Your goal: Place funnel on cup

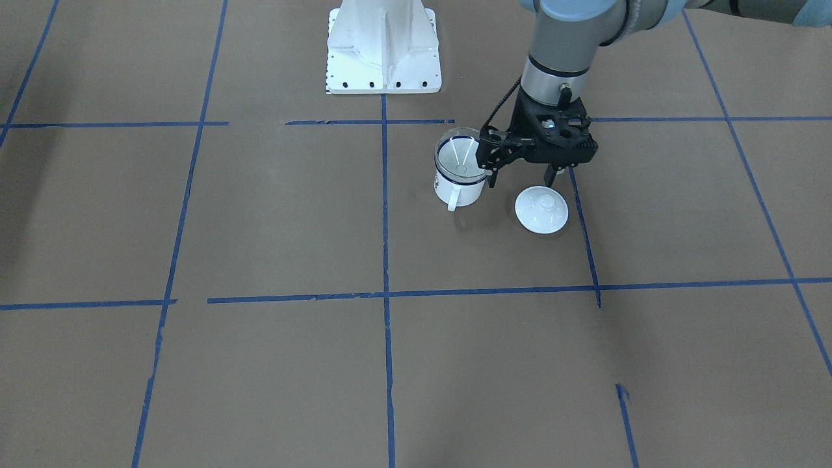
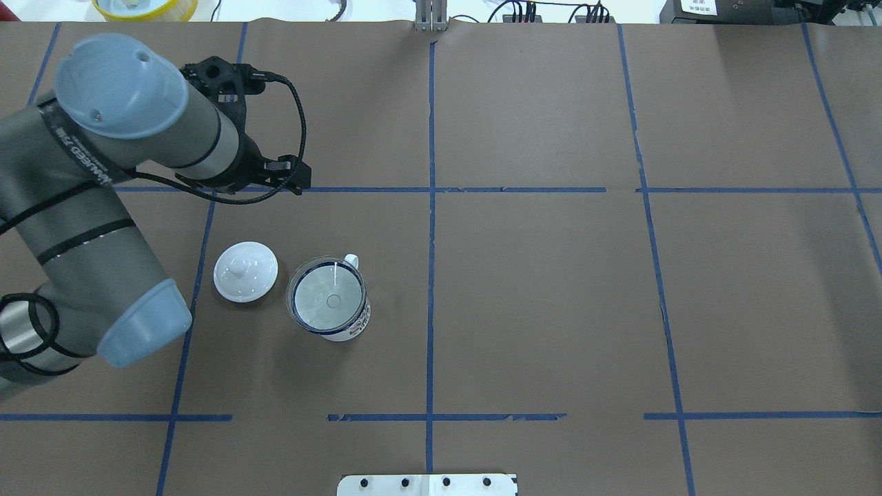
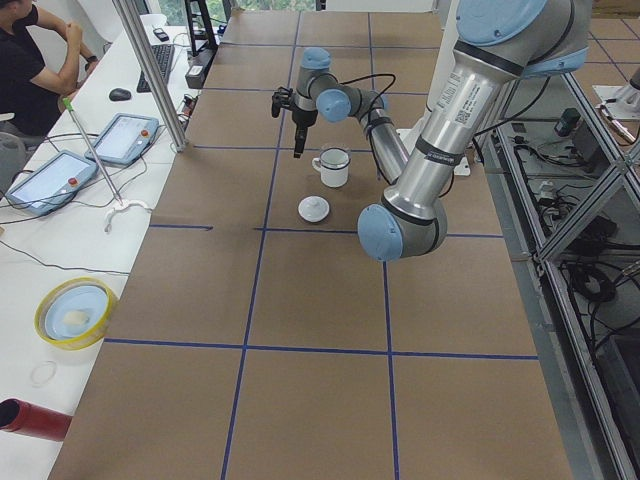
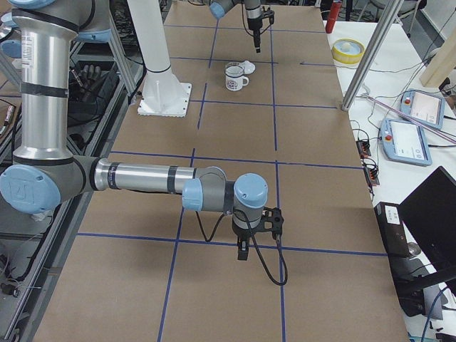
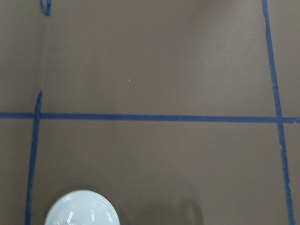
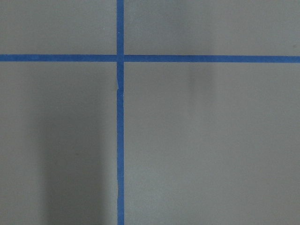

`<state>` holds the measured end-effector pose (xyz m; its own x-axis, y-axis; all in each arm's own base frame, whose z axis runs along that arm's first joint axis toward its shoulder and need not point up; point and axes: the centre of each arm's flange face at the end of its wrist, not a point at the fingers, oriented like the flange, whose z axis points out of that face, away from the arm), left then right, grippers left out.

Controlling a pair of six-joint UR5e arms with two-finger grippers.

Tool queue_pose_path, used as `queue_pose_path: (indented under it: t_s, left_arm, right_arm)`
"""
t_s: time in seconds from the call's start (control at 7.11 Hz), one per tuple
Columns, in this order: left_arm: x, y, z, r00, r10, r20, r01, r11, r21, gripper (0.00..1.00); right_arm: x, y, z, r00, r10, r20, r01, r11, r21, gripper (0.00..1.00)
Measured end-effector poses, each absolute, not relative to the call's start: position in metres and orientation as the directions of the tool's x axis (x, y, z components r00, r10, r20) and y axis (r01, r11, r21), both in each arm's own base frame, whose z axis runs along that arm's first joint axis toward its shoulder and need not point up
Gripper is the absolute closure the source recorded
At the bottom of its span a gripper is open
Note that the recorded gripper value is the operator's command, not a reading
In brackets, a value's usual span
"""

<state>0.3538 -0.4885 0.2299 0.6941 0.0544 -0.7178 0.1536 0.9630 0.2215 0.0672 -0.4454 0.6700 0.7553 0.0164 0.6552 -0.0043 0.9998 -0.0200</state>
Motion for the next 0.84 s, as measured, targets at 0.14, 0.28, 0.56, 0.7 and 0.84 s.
queue_pose_path:
  t_s: [0.14,0.28,0.56,0.7,0.84]
  left_arm:
    - [0.321,-0.518,0.251,0.718,0.102,-0.689,0.124,0.955,0.271,0.0]
    - [0.282,-0.545,0.278,0.736,0.151,-0.66,0.074,0.951,0.3,0.0]
    - [0.195,-0.59,0.338,0.762,0.23,-0.605,-0.021,0.943,0.331,0.0]
    - [0.149,-0.599,0.378,0.778,0.248,-0.577,-0.056,0.943,0.329,0.0]
    - [0.104,-0.594,0.422,0.792,0.266,-0.55,-0.094,0.943,0.321,0.0]
  right_arm:
    - [0.067,-0.445,0.67,0.755,0.016,0.655,-0.004,1.0,-0.02,0.0]
    - [0.067,-0.445,0.67,0.755,0.016,0.655,-0.004,1.0,-0.02,0.0]
    - [0.067,-0.445,0.67,0.755,0.016,0.655,-0.004,1.0,-0.02,0.0]
    - [0.067,-0.445,0.67,0.755,0.016,0.655,-0.004,1.0,-0.02,0.0]
    - [0.067,-0.445,0.67,0.755,0.016,0.655,-0.004,1.0,-0.02,0.0]
